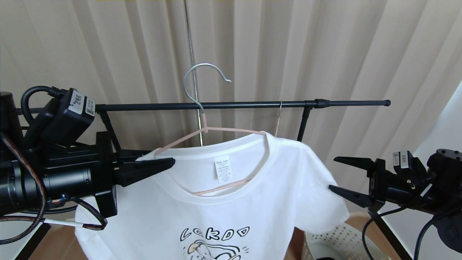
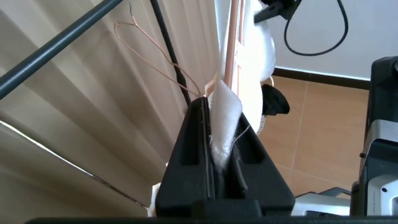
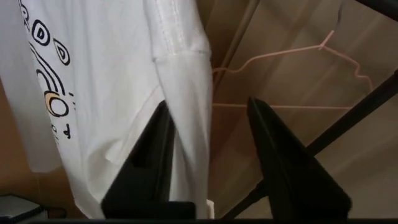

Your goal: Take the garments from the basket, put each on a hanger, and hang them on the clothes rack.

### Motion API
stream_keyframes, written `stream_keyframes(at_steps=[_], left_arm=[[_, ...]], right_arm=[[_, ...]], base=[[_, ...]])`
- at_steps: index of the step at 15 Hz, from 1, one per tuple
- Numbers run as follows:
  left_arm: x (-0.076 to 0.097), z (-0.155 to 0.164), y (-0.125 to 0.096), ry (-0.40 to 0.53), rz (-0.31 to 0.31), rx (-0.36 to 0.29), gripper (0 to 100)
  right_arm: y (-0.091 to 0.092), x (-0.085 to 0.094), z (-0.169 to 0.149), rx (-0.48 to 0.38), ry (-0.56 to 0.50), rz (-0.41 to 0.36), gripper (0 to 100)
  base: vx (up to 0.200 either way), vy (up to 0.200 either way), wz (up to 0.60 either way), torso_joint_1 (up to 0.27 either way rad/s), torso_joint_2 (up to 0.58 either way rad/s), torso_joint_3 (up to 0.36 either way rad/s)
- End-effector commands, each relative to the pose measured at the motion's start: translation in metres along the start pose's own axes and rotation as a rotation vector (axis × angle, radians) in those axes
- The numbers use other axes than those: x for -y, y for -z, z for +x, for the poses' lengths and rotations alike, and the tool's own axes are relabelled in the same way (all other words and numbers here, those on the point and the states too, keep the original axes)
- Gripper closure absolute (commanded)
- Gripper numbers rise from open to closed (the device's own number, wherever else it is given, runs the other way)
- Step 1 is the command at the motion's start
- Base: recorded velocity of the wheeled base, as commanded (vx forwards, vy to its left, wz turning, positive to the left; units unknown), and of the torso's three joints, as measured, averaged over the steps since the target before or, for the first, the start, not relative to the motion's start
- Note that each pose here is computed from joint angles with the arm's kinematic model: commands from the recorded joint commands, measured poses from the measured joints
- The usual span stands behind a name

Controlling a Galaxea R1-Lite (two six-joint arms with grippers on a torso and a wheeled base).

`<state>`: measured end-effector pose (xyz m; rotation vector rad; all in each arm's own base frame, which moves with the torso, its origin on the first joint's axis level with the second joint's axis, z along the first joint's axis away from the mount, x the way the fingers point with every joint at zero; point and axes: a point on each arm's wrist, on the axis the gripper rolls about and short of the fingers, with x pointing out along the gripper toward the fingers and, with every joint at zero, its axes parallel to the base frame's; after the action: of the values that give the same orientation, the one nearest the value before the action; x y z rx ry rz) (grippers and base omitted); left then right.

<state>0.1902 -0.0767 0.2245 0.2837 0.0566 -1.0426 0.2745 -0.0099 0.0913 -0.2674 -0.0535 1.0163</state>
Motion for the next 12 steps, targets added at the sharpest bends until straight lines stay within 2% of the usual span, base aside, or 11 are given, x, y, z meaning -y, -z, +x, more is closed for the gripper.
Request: stream_keyframes(at_steps=[1,4,5,8,9,12], left_arm=[[-0.005,-0.003,0.004,-0.028,-0.027,-0.013,100],[-0.007,-0.007,0.014,-0.056,-0.059,-0.043,100],[-0.005,-0.008,0.022,-0.067,-0.080,-0.070,100],[0.001,-0.007,0.044,-0.072,-0.133,-0.141,100],[0.003,-0.005,0.051,-0.077,-0.151,-0.169,100],[0.002,0.001,0.064,-0.095,-0.181,-0.233,100]], right_arm=[[-0.025,-0.009,-0.002,0.036,-0.011,-0.061,0],[-0.049,-0.021,0.000,0.067,-0.002,-0.061,0],[-0.065,-0.031,0.005,0.081,0.040,-0.041,0],[-0.090,-0.045,0.021,0.120,0.131,0.046,0],[-0.096,-0.045,0.026,0.138,0.149,0.075,0],[-0.096,-0.045,0.026,0.139,0.150,0.078,0]], base=[[0.000,0.000,0.00,0.000,0.00,0.000],[0.000,0.000,0.00,0.000,0.00,0.000],[0.000,0.000,0.00,0.000,0.00,0.000],[0.000,0.000,0.00,0.000,0.00,0.000],[0.000,0.000,0.00,0.000,0.00,0.000],[0.000,0.000,0.00,0.000,0.00,0.000]])
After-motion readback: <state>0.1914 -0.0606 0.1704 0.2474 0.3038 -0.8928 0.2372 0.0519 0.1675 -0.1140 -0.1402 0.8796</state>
